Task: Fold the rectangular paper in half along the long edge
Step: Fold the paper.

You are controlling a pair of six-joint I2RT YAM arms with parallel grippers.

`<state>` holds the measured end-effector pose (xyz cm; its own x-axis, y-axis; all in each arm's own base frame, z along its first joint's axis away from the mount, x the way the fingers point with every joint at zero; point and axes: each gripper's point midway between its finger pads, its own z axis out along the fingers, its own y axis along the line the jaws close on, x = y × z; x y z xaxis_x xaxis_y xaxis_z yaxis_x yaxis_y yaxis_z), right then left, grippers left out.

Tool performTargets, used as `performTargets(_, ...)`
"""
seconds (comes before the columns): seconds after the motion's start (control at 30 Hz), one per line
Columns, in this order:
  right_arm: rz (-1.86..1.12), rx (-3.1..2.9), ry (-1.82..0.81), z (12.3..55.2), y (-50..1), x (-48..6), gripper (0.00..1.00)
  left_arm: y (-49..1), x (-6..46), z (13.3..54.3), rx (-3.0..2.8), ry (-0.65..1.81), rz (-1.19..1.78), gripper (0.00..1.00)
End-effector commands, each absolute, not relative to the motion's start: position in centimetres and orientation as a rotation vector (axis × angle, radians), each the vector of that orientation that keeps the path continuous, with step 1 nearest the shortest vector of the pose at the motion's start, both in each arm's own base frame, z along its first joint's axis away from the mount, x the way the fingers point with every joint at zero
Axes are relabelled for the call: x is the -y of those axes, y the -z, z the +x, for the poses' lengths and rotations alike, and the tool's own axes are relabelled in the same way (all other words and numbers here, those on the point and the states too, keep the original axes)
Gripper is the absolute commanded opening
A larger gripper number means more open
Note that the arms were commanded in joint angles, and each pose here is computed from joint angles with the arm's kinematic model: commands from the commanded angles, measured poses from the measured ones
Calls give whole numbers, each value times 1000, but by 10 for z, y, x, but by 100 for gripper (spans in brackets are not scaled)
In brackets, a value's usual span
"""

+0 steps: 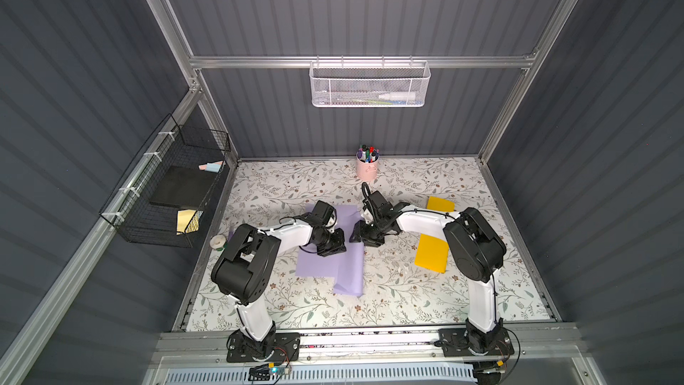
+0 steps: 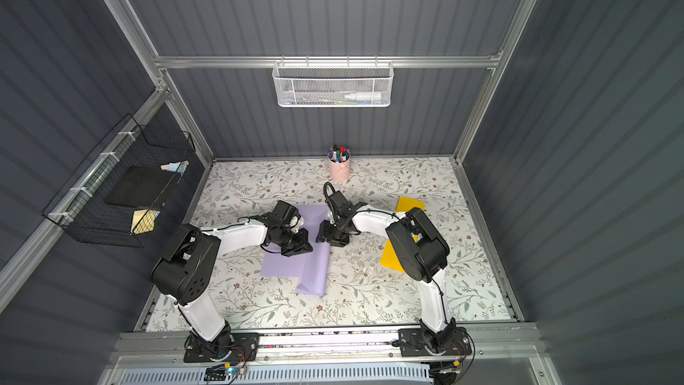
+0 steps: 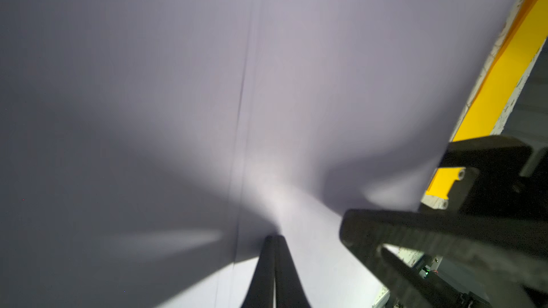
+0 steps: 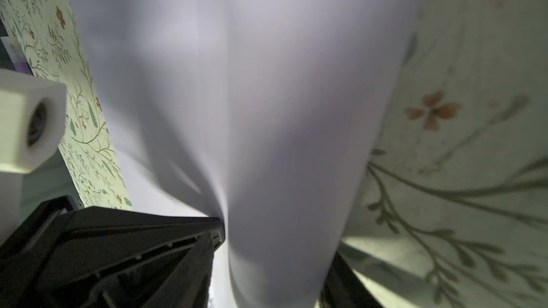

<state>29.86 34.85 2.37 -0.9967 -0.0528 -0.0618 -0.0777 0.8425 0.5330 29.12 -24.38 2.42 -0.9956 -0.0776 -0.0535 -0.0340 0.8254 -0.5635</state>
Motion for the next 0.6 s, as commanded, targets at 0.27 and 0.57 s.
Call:
performTargets(0.27,-50,-3213,-537,257,22,-299,57,-7,231,279,-3008,790,-92,6)
performTargets(0.57,27,-3131,-673,261,-7,-276,44,-6,230,279,-3010,780,-89,6)
